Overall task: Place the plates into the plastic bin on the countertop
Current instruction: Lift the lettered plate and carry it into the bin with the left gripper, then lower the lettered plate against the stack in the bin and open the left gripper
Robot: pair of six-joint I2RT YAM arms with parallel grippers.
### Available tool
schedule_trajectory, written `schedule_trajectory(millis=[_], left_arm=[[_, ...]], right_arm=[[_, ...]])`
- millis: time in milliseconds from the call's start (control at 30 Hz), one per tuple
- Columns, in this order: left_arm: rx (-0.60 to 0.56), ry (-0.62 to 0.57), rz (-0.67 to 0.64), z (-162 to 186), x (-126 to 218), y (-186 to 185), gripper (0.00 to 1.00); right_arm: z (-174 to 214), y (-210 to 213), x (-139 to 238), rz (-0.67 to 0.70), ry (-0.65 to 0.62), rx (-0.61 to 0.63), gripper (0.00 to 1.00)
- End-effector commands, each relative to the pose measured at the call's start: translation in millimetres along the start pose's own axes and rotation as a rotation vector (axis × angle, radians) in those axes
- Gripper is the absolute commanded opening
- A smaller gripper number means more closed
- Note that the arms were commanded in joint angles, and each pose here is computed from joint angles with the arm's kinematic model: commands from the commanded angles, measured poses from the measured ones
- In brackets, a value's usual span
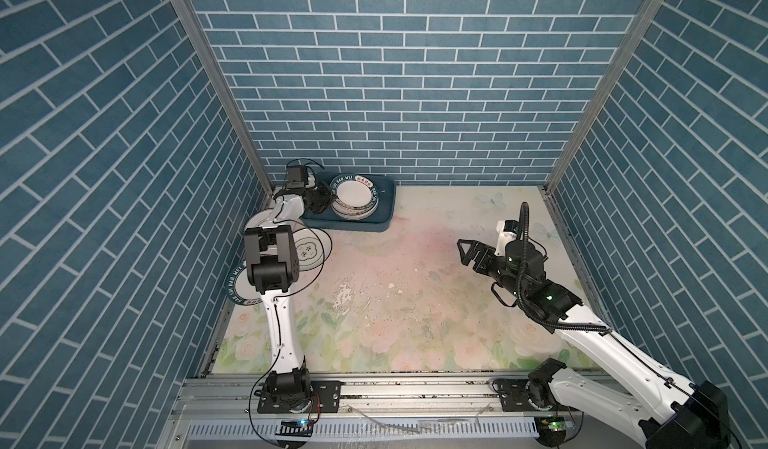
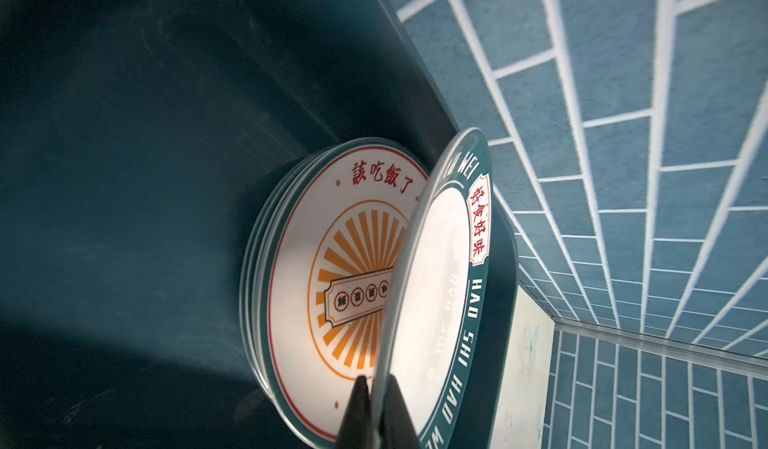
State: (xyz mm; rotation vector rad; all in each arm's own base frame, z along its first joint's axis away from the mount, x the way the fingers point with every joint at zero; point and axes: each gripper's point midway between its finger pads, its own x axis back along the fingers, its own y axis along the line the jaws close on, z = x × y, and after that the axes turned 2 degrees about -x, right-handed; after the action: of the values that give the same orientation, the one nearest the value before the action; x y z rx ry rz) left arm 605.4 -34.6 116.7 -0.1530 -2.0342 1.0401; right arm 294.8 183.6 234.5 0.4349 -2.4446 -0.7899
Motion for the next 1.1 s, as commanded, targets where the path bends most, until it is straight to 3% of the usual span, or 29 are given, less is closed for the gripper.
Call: schedule_trajectory(millis=[0,300,1067], left_arm=[[-0.007,-0.026,0.015,-8.7,-0.7,-8.5,0.00],[0.006,0.002,-0.015,-2.9,-12.2,5.4,0.01],[-0.040,0.084,-0.098,8.1,-22.8,23.4,0.37]], right_arm=[[-1.7,-4.1,-3.5,0.006,-0.014,-0.017,0.98],[-2.5,-10.7,-12.4,0.022,-0.002,-0.030,0.98],[-6.1,-24.3,-14.3,0.069,0.002,-0.033,0.98]])
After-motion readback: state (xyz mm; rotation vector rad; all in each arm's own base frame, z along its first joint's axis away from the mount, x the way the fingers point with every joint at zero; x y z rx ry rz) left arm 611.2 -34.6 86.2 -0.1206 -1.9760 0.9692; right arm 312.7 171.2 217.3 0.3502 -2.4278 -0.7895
